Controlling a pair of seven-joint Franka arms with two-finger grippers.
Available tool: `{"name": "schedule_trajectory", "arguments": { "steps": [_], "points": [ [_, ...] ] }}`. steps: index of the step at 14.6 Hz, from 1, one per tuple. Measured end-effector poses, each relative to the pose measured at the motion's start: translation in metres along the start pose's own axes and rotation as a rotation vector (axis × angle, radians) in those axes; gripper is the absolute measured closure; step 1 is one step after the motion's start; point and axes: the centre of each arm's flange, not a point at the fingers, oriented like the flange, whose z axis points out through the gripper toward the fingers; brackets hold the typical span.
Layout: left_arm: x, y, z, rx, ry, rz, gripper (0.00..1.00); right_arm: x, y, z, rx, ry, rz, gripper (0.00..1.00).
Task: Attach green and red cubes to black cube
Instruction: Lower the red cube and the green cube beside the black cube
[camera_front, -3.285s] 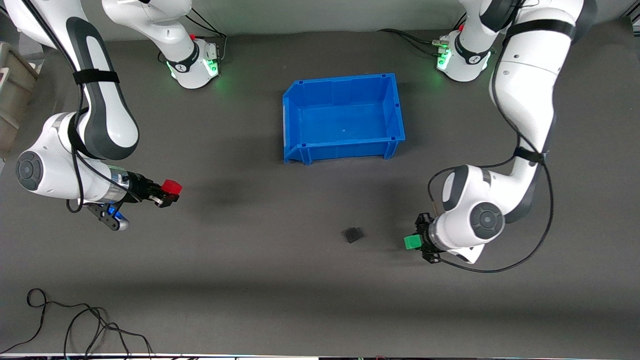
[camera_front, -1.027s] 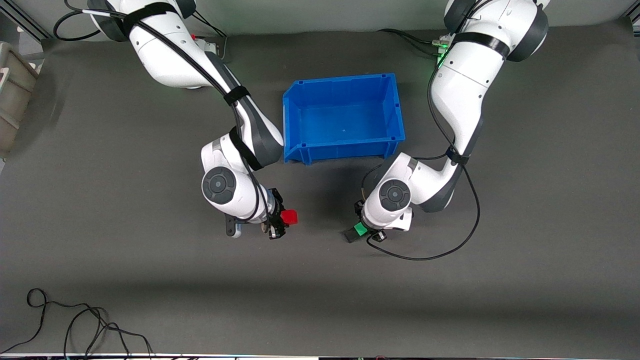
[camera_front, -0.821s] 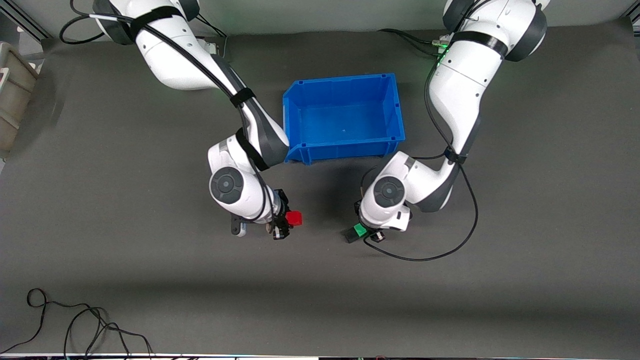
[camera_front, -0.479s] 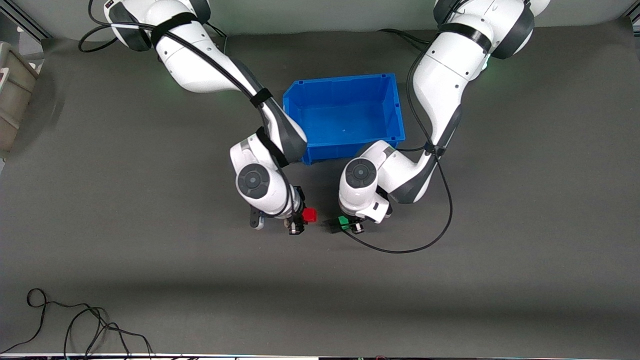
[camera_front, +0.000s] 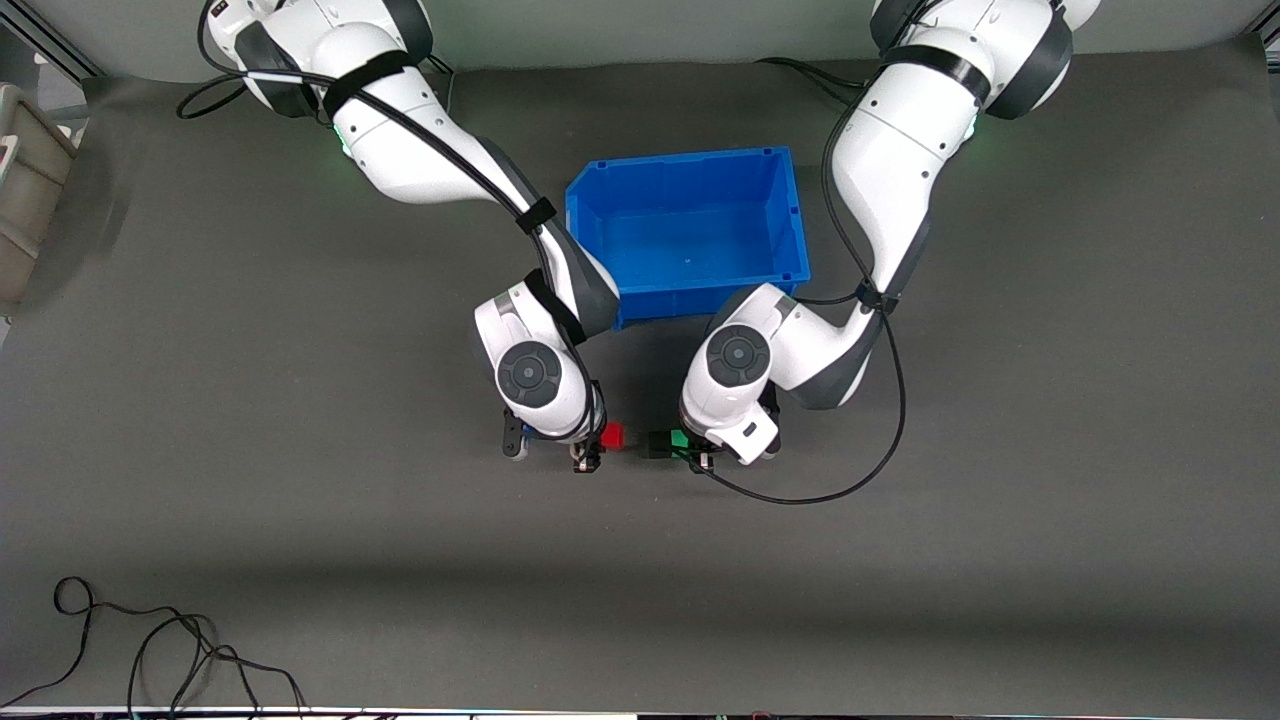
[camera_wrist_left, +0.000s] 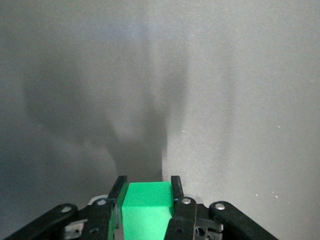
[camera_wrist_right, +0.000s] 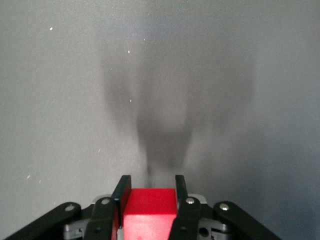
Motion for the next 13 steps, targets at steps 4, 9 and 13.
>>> {"name": "schedule_trajectory", "arguments": {
  "steps": [4, 9, 13],
  "points": [
    [-0.003, 0.002, -0.004, 0.0, -0.016, 0.001, 0.6, 0.005, -0.005, 0.02, 0.017, 0.002, 0.016, 0.6],
    [-0.007, -0.001, -0.005, 0.005, -0.025, 0.003, 0.6, -0.002, -0.015, 0.008, 0.101, -0.054, 0.049, 0.6],
    [-0.009, -0.002, -0.005, 0.007, -0.029, 0.005, 0.6, -0.008, -0.016, 0.003, 0.12, -0.073, 0.056, 0.6]
  ]
}}
